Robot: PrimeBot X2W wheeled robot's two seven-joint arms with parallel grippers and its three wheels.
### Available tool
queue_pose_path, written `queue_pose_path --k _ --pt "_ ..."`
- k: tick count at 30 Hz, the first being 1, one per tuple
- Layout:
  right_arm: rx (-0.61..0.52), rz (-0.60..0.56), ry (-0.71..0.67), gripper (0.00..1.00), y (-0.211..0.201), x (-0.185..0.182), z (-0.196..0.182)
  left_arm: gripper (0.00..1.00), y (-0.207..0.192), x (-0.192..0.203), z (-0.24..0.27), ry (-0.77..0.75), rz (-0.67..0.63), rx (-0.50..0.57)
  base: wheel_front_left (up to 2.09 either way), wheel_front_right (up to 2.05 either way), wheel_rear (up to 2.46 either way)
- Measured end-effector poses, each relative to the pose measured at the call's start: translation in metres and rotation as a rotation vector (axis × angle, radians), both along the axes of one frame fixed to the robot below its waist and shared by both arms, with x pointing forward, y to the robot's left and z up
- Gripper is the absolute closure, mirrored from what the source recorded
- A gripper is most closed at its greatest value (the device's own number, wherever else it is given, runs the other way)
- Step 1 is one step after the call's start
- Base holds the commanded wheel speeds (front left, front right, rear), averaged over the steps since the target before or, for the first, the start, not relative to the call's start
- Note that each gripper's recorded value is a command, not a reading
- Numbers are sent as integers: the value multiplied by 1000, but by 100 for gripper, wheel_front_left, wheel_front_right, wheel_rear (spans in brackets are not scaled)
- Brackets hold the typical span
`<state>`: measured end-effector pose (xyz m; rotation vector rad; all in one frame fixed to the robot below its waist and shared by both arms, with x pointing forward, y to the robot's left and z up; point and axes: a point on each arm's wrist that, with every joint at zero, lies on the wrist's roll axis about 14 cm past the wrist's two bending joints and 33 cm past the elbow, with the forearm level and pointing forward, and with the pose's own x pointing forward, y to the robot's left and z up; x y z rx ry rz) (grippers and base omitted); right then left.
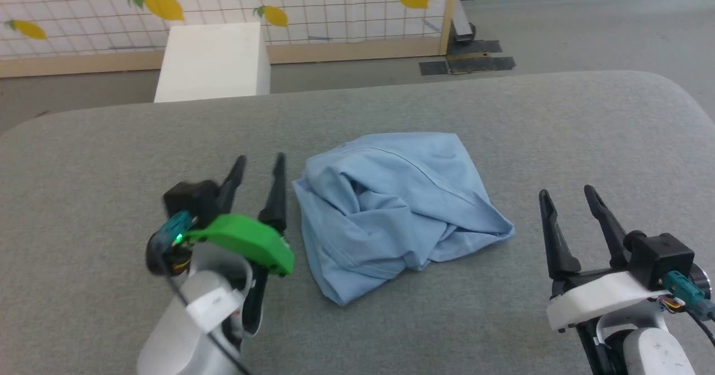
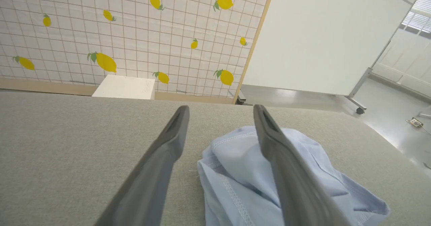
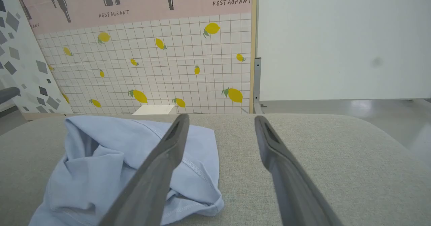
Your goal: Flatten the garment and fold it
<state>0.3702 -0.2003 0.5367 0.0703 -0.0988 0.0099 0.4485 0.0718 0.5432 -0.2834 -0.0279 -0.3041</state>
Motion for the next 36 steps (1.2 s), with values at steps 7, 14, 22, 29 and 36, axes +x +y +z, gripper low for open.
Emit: queue_pose_path --k 7,14,22,29,36 --pt "-14 24 128 0 6 23 -18 0 66 -19 1 -80 204 5 0 0 0" --pt "-31 60 579 0 13 49 -96 0 102 -18 18 -165 339 -7 0 0 0" --pt "-63 122 928 100 31 51 -154 0 130 -20 -10 -102 415 5 0 0 0" --pt "136 238 759 100 68 59 -117 0 149 -36 -21 -68 458 22 0 0 0" --pt "199 391 917 100 93 -38 -117 0 147 -53 -5 -109 452 27 0 0 0"
